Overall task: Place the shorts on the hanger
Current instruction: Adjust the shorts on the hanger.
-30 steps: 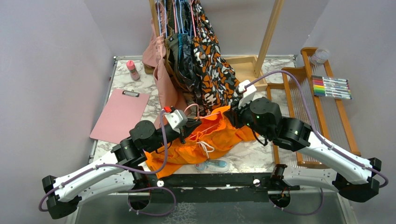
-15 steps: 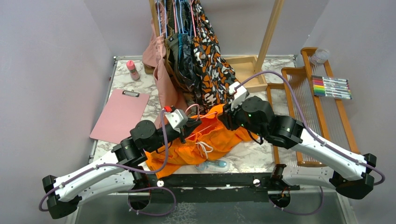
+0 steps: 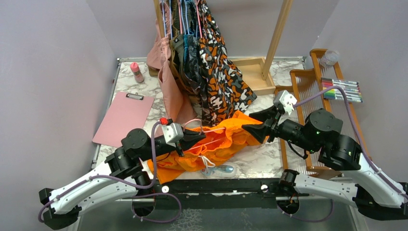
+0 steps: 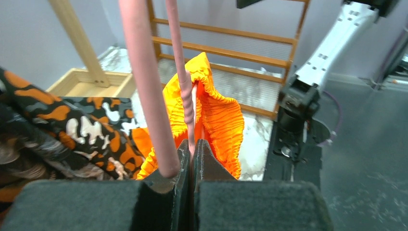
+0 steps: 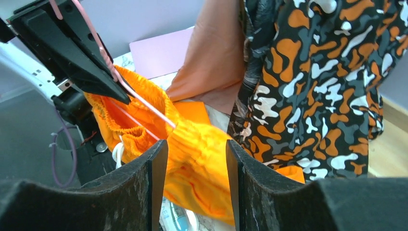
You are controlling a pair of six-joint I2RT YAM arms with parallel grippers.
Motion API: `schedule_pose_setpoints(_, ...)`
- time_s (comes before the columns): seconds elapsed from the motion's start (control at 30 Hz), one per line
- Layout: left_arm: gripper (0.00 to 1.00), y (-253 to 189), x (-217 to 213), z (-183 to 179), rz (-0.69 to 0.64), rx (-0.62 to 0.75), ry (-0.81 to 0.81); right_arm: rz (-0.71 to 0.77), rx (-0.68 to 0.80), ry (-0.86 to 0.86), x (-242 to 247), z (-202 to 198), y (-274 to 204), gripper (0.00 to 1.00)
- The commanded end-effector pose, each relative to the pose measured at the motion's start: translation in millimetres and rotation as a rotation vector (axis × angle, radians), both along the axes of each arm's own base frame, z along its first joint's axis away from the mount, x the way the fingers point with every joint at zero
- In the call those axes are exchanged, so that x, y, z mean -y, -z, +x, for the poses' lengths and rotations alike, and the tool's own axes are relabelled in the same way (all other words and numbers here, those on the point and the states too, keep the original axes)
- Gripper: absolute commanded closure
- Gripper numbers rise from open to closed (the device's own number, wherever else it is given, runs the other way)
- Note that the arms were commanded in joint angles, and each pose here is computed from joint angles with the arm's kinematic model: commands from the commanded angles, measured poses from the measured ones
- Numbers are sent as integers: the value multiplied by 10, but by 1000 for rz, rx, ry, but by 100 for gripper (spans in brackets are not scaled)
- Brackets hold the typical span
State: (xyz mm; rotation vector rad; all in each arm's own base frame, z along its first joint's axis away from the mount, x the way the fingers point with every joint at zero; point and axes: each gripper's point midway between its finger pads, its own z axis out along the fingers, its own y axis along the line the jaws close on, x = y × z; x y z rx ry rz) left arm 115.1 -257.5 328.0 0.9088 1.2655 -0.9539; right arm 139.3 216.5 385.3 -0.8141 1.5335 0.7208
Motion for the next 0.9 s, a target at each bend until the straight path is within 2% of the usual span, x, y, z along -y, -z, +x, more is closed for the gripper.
schedule_pose_setpoints(0.0, 100, -178, 67, -287, -6, 31, 168, -47, 15, -114, -135, -123, 16, 49)
schedule_pose_setpoints(0.17, 100, -153, 26, -68, -21, -13, 40, -65, -71, -117, -204, -139, 175, 49)
schedule_pose_setpoints(0.37, 100, -82, -73, 385, -23, -70, -216, -32, -186, 69, -175, 100, 425, 48)
schedule_pose_setpoints(0.53, 100, -77, 52, 442, -18, -81, -211, -1, -262, 211, -231, 321, 645, 47)
schedule_pose_setpoints(0.67, 100, -79, 115, 484, -23, -89, -215, 21, -297, 243, -382, 429, 741, 46)
schedule_pose_setpoints(0.87, 100, -115, 105, 519, -34, -96, -236, -52, -347, 357, -376, 582, 1021, 45)
